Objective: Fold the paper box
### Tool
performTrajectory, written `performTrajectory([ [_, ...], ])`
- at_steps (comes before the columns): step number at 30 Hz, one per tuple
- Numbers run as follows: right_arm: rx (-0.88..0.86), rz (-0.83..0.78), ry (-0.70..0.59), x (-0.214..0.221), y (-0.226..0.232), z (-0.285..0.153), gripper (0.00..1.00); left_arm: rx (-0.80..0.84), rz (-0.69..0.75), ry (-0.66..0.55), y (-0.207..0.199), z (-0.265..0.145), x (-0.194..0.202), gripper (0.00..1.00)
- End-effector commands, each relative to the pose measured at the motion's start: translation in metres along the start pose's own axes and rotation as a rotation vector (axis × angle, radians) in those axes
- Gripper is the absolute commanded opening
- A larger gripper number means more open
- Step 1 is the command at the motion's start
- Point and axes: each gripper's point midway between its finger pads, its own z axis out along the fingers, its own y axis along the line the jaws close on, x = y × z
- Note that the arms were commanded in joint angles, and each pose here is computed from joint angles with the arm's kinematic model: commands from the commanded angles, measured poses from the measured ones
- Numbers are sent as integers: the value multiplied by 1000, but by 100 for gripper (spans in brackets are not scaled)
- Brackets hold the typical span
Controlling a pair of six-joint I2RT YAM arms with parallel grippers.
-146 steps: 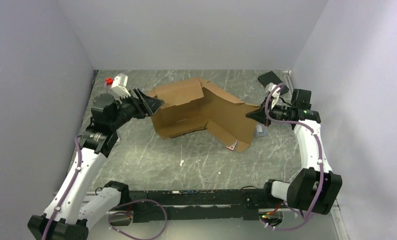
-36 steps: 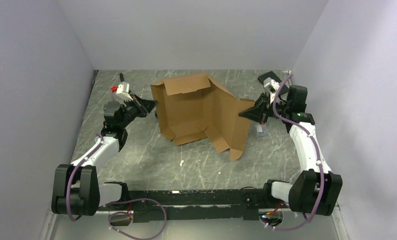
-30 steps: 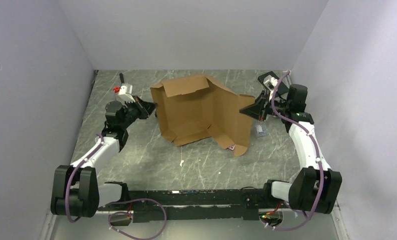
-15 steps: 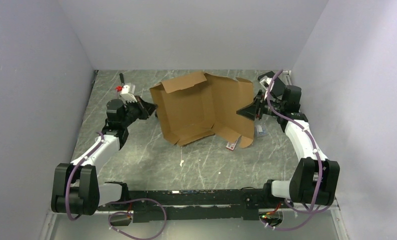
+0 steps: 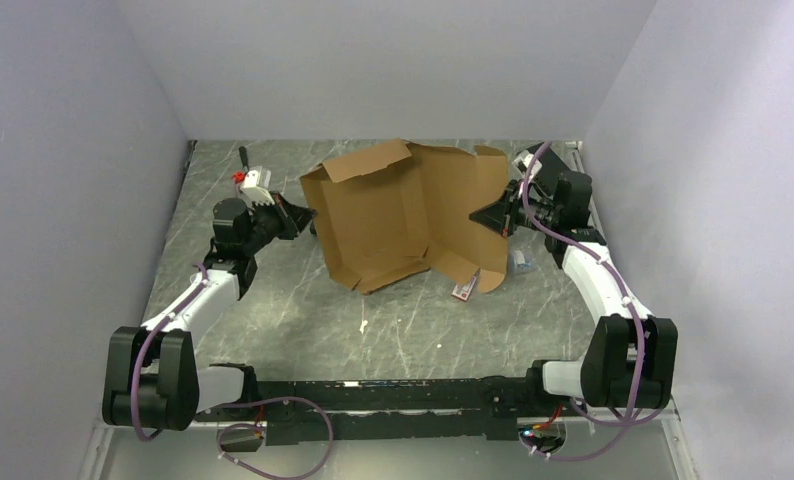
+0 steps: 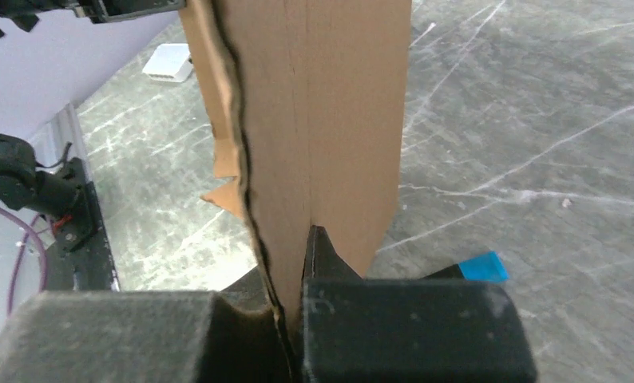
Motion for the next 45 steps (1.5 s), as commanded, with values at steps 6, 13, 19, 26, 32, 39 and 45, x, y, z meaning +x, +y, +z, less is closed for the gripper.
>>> performTrajectory([
  [6, -246, -16, -71, -17, 55, -5, 0, -8, -18, -38, -12, 2, -27, 0],
  [13, -325, -31, -61, -18, 72, -6, 0, -121, -20, -50, 8, -1, -30, 0],
  [19, -235, 16, -36, -10, 50, 2, 0, -24, 8, -30, -8, 3, -32, 0],
  [26, -223, 73, -13, 2, 39, 8, 0, 19, 23, 17, -16, 2, -27, 0],
  [32, -226, 39, -6, 4, 41, 6, 0, -68, -27, 45, -5, -1, -25, 4],
  [39, -207, 21, -8, 4, 40, 6, 0, -38, -111, 92, -15, 5, -25, 4],
  [45, -185, -6, -13, 2, 39, 4, 0, 6, -178, 124, -23, 12, -25, 9],
])
